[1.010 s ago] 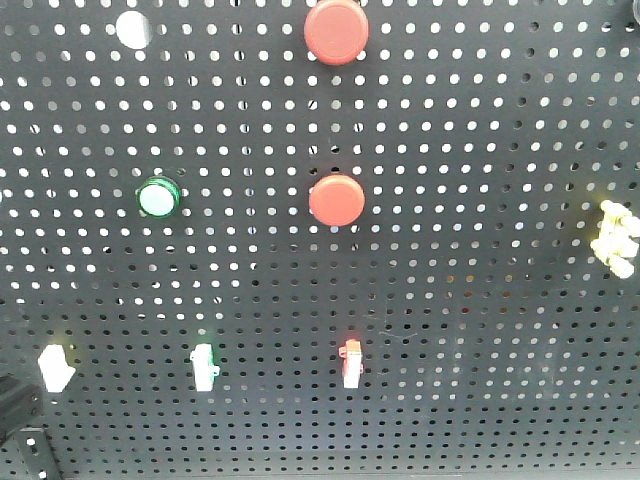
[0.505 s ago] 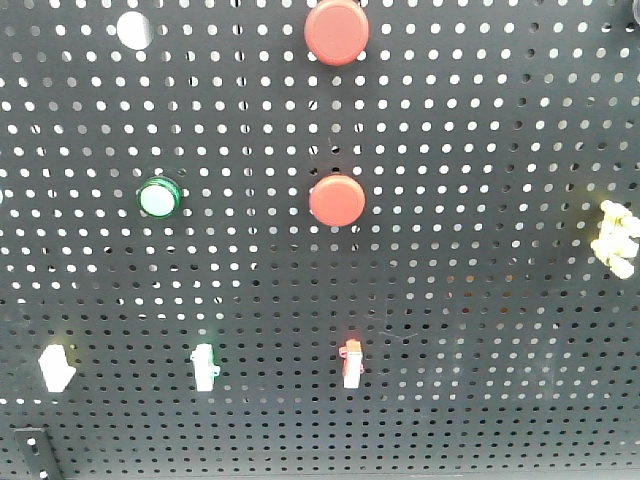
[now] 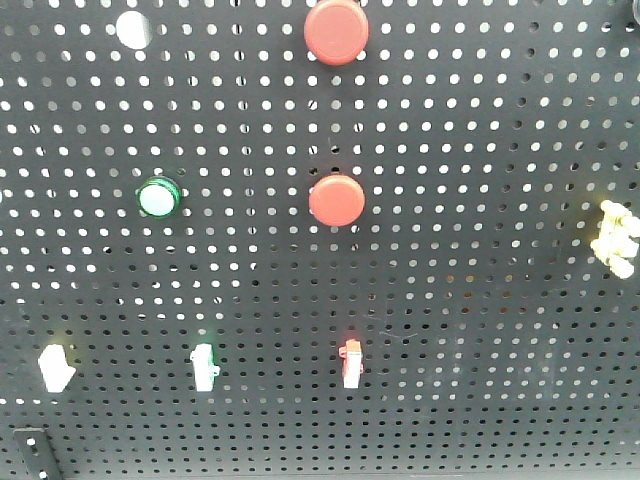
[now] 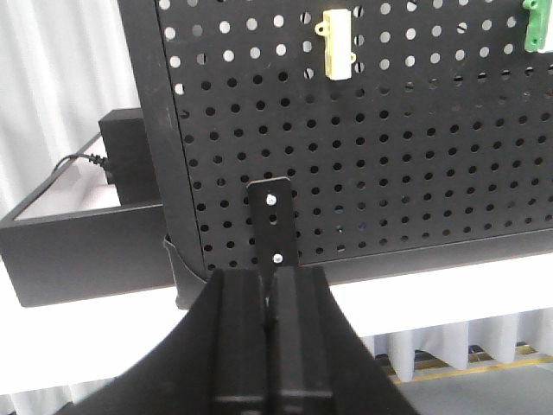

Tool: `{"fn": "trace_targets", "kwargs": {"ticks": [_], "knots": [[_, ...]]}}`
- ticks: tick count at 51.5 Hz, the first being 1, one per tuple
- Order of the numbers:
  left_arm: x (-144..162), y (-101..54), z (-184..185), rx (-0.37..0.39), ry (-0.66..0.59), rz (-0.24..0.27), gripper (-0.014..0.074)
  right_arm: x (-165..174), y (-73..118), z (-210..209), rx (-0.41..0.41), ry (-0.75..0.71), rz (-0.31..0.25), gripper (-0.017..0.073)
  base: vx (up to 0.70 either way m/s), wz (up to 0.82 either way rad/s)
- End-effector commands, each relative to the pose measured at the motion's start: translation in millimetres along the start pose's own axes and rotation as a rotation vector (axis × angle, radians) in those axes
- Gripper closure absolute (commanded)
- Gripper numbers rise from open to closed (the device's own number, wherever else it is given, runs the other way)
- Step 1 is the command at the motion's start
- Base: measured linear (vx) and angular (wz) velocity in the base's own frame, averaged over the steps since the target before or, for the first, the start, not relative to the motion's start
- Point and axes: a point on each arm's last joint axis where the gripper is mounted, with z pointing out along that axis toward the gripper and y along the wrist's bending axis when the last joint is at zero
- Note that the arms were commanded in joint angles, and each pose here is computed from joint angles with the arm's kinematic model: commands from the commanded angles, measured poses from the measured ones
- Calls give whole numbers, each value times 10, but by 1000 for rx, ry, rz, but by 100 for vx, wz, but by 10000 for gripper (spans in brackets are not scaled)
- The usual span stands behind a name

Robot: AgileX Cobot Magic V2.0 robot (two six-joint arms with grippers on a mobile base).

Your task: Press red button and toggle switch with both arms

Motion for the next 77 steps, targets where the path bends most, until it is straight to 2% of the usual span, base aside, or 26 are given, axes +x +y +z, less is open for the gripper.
{"fn": "trace_targets", "kwargs": {"ticks": [1,42,47,53,57,63,71,77], "knots": [[39,3,1,-9,-58,-15,592,-127,-13,-19,15,-84,-3,559,0,0],[40,3,1,-9,-57,-15,592,-93,-21,11,25,-103,-8,559,0,0],[40,3,1,-9,-57,-15,592,83,-9,107,15,-170,55,559,0,0],[40,3,1,-9,-57,-15,592,518,-11,310,25,-219,118,559,0,0],[40,3,1,-9,-57,-15,592,786,-17,396,44,-257,122,559,0,0],[40,3,1,-9,-57,-15,592,1115,-42,630,76,-184,105,559,0,0],[41,3,3,-9,-55,-15,592,1279,-47,754,82,-213,104,559,0,0],[41,3,3,-9,-55,-15,592,1410,-48,853,78,-290,140,559,0,0]]}}
